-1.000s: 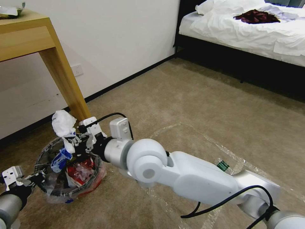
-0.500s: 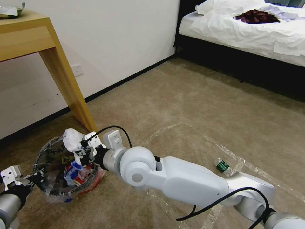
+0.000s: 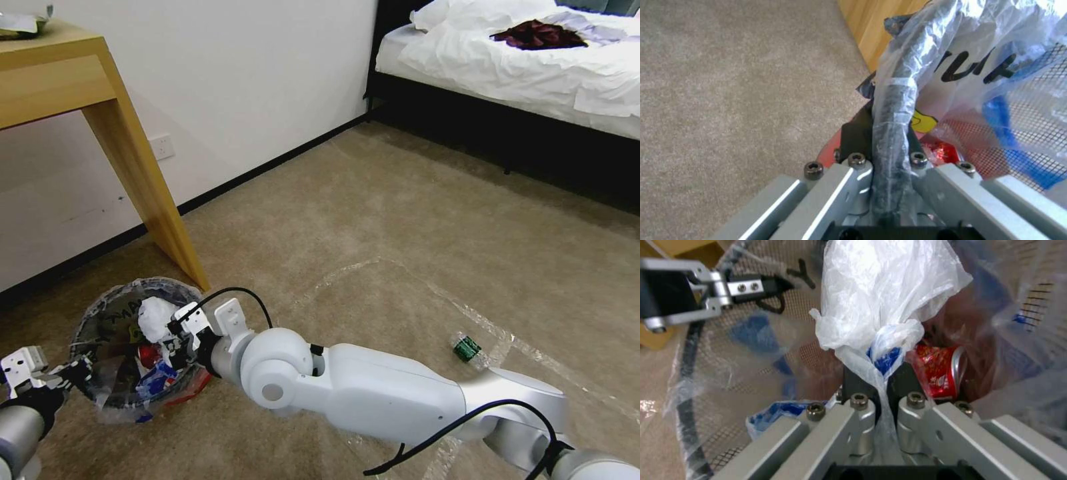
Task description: Pick up the trash bin and place the garbage on the floor into it.
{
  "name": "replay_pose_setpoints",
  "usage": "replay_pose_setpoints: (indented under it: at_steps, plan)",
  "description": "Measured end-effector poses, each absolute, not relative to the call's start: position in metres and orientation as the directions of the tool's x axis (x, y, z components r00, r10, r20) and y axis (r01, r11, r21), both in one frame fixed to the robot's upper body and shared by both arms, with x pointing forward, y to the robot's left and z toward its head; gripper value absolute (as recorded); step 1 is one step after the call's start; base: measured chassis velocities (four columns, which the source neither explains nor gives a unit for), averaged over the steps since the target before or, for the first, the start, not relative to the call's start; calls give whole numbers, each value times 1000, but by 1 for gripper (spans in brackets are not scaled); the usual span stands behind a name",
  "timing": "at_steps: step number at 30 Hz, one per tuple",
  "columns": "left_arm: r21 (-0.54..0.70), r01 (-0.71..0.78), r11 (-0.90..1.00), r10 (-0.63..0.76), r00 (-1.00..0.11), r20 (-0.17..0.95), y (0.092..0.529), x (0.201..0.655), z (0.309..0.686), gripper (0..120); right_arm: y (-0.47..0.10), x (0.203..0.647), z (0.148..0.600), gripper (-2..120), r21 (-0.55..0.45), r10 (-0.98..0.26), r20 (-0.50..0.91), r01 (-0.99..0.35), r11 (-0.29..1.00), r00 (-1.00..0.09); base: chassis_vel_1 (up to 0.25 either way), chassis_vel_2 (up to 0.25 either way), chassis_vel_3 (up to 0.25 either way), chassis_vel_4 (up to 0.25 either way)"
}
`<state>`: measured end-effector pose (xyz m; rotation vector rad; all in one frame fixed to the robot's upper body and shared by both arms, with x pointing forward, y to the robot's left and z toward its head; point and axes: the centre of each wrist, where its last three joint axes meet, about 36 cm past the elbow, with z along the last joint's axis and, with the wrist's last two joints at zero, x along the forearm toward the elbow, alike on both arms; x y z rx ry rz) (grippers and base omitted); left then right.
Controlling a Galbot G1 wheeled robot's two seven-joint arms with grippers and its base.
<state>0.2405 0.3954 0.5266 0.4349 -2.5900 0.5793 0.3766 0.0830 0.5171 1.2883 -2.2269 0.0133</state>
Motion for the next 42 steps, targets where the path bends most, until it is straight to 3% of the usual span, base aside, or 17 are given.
replay_pose_setpoints:
  at_steps: [10,15,17,20,25,31,36,42]
  plan:
    - [-330,-390,859,-200,-851,485,395,241,526,1,88,375,513,1,249,-789,479,-803,542,-385,0,0,0,0]
    - [-330,-391,859,-200,-851,486,395,241,525,1,86,373,513,10,246,-787,481,-802,544,-386,0,0,0,0]
    - [-330,-393,858,-201,-849,488,395,240,525,1,86,373,513,22,244,-787,481,-802,545,-387,0,0,0,0]
    - [-331,-394,858,-202,-849,489,395,240,524,1,85,373,513,28,242,-786,480,-803,545,-389,0,0,0,0]
    - [-329,-397,857,-204,-847,491,395,239,523,1,82,373,515,52,239,-787,477,-804,544,-391,0,0,0,0]
    - [-335,-392,857,-197,-849,490,394,239,523,1,82,372,515,70,242,-789,476,-805,542,-388,0,0,0,0]
    - [-325,-405,855,-211,-842,497,395,238,521,1,81,373,513,92,238,-785,479,-802,547,-393,0,0,0,0]
    - [-327,-407,853,-210,-841,498,397,239,520,1,82,373,513,100,236,-785,478,-803,547,-394,0,0,0,0]
